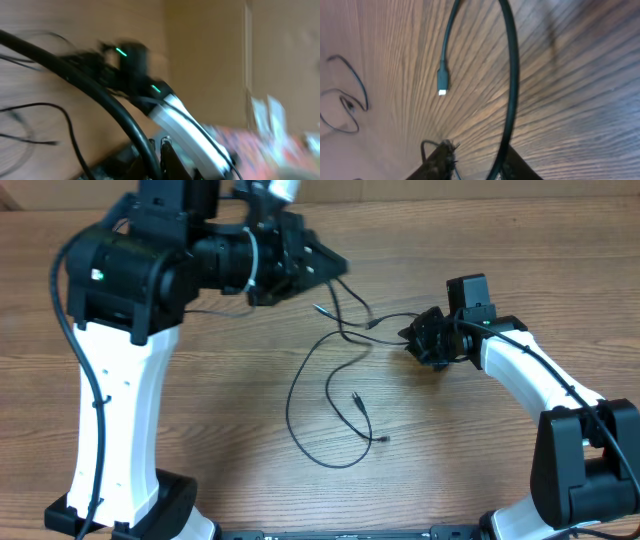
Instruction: Untangle cables
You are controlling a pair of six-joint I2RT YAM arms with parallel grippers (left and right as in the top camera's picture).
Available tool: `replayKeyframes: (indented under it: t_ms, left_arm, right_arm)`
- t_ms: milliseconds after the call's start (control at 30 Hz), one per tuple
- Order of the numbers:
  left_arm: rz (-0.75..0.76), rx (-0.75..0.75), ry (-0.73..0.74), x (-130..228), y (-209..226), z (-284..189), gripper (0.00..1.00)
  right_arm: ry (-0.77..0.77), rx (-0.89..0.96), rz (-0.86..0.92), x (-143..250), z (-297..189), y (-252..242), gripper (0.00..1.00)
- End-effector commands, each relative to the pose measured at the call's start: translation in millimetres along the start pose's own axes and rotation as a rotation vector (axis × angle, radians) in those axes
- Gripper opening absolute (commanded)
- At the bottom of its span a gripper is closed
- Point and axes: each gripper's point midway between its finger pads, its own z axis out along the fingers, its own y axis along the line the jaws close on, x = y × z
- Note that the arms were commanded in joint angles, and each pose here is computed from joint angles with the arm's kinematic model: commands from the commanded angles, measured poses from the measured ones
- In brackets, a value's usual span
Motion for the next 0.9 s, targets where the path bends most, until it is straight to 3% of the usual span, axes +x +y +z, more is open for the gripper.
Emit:
replayKeyframes:
  t_ms: [0,67,133,367,533,733,867]
  left_arm:
    - [-0.046,-0.206,-0.224,-40.4,40.5,-22.1,0.04]
    - [-0.061,-0.281,-0.302,-54.2,55.8,-32.4,0.04]
    - [-0.150,-0.295,-0.367,-66.0,64.9,-43.5,0.04]
    - [-0.368,0.082,-0.323,-81.9,2.0,-46.4,0.04]
    - [-0.353,0.180,-0.481,-117.9,-19.8,-65.2,0.04]
    - [-0.373,0.322,-0.539,-135.7,-48.4,-82.5,0.04]
    - [-0.331,0.290,-0.564,-142.4,-41.4,-79.3,0.04]
  right_arm:
    - [-0.012,0.033,-0.037,-2.1,-1.8,-5.0,0.74]
    - [0.003,0.061,-0.025,1.7,-2.1,-12.1,1.00]
    - [0.029,0.115,-0.002,8.5,-3.3,-25.5,1.00]
    - [0.068,0.228,0.042,21.8,-1.3,-62.1,1.00]
    - [0.031,0.282,0.045,18.6,1.8,-81.0,1.00]
    - [-0.039,0.281,0.026,5.0,3.0,-79.8,1.00]
    - [-0.066,0.224,0.006,-2.4,6.1,-66.0,1.00]
